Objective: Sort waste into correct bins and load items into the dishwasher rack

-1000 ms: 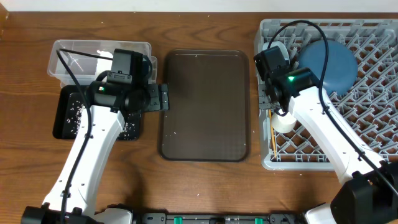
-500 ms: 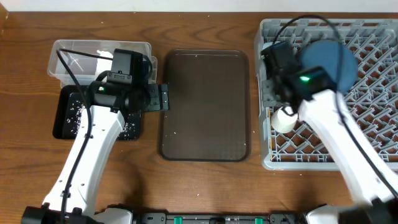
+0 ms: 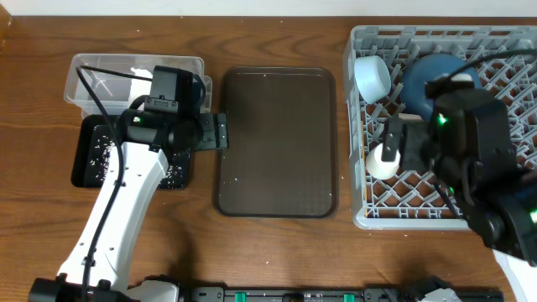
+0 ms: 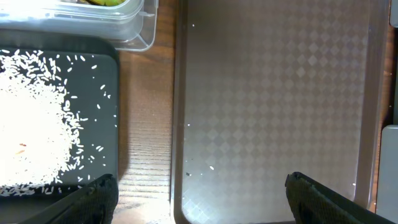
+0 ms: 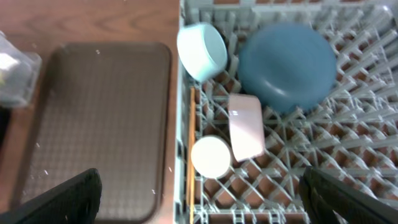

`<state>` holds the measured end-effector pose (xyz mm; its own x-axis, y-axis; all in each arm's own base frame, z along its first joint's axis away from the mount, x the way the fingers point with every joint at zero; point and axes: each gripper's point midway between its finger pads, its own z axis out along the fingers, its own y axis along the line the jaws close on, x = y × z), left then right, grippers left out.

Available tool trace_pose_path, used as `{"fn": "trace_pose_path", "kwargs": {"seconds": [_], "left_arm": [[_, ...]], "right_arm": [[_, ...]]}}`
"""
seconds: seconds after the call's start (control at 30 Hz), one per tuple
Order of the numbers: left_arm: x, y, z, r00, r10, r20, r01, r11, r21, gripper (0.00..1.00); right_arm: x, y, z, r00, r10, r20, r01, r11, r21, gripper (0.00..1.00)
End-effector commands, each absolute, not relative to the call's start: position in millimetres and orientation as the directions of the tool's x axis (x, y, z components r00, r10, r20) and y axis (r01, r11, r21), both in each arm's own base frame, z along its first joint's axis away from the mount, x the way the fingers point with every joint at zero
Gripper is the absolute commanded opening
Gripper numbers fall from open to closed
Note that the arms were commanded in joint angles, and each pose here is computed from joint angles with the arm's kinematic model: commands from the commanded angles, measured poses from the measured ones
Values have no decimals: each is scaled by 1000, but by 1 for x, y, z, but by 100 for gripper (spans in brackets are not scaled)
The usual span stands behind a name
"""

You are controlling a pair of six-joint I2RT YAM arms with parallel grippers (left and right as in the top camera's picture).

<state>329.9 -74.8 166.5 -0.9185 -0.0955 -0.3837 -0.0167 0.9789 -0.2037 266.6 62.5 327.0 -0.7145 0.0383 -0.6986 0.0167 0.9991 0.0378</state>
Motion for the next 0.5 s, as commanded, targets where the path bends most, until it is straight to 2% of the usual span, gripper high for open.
{"fn": "trace_pose_path", "kwargs": {"seconds": [0.0, 0.1, 0.27, 0.47], "left_arm": [[333, -72, 175, -907, -96, -410, -16, 981, -194, 89], [333, -72, 175, -907, -96, -410, -16, 981, -194, 89], [333, -72, 175, -907, -96, -410, -15, 981, -195, 89], [333, -72, 175, -907, -96, -410, -16, 981, -194, 89]], "right_arm": [[251, 47, 325, -732, 35, -680, 47, 999, 1, 99], [239, 42, 315, -771, 21, -637, 48, 999, -25, 99], [256, 37, 314, -746, 35, -665, 90, 995, -50, 99], [284, 19, 306, -603, 146, -785, 166, 985, 56, 99]]}}
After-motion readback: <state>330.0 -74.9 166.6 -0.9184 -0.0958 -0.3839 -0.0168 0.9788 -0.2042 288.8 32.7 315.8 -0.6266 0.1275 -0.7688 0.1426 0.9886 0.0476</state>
